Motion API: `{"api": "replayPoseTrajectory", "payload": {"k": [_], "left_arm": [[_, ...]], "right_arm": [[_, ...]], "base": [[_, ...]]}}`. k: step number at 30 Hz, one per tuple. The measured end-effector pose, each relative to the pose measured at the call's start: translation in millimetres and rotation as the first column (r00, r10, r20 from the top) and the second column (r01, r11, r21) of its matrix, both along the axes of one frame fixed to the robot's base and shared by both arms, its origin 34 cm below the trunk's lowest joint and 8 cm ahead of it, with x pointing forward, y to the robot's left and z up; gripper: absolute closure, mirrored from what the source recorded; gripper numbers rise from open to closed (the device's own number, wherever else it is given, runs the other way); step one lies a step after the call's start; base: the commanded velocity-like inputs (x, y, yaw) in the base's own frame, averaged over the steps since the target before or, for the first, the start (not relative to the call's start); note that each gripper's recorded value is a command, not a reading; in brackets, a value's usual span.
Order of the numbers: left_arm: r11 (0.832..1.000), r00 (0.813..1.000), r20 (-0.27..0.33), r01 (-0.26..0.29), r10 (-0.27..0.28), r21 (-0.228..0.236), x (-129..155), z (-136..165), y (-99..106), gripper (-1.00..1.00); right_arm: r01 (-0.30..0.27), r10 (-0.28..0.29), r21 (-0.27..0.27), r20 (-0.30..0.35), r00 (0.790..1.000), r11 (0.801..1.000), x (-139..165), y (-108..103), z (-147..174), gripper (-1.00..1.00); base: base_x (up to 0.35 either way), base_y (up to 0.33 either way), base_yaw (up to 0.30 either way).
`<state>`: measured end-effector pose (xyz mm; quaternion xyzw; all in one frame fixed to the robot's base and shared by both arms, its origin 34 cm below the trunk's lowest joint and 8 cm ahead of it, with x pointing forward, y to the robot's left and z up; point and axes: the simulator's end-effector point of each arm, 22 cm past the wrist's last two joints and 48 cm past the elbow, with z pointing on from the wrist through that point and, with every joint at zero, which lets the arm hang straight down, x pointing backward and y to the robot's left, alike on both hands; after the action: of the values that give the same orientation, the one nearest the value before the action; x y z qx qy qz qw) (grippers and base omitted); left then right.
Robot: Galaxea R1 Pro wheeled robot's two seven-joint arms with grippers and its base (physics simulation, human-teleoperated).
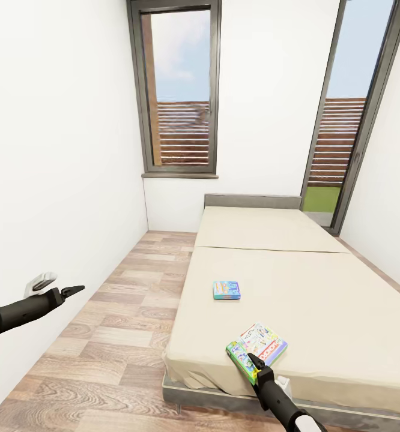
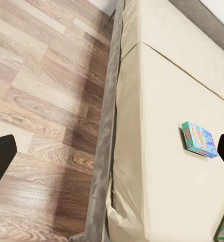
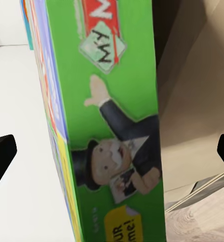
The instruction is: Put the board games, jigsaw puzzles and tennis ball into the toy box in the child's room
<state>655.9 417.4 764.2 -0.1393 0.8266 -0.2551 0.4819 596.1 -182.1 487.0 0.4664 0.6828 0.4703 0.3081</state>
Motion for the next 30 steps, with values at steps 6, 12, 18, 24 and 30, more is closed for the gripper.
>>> {"api": "replayPoseTrajectory", "payload": {"k": [6, 12, 18, 24, 30], "left_arm": [[1.000, 1.000, 0.001, 0.000, 0.000, 0.000, 0.0, 0.1, 0.0, -1.00], [1.000, 1.000, 0.001, 0.000, 0.000, 0.000, 0.1, 0.1, -0.2, -1.00], [1.000, 1.000, 0.001, 0.000, 0.000, -0.001, 0.1, 0.1, -0.2, -1.00], [1.000, 1.000, 0.000, 0.000, 0.000, -0.001, 0.0, 0.0, -0.2, -1.00], [1.000, 1.000, 0.001, 0.000, 0.000, -0.001, 0.1, 0.1, -0.2, -1.00]], "right_arm": [[0.000, 0.000, 0.000, 0.000, 1.000, 1.000, 0.0, 0.0, 0.0, -1.00], [0.000, 0.000, 0.000, 0.000, 1.000, 1.000, 0.0, 0.0, 0.1, -1.00], [0.000, 0.000, 0.000, 0.000, 1.000, 1.000, 0.1, 0.0, 0.1, -1.00], [0.000, 0.000, 0.000, 0.000, 1.000, 1.000, 0.0, 0.0, 0.0, -1.00], [0.000, 0.000, 0.000, 0.000, 1.000, 1.000, 0.0, 0.0, 0.0, 1.00]], "base": [[0.000, 0.000, 0.000], [0.000, 0.000, 0.000], [0.000, 0.000, 0.000], [0.000, 0.000, 0.000], [0.000, 0.000, 0.000]]}}
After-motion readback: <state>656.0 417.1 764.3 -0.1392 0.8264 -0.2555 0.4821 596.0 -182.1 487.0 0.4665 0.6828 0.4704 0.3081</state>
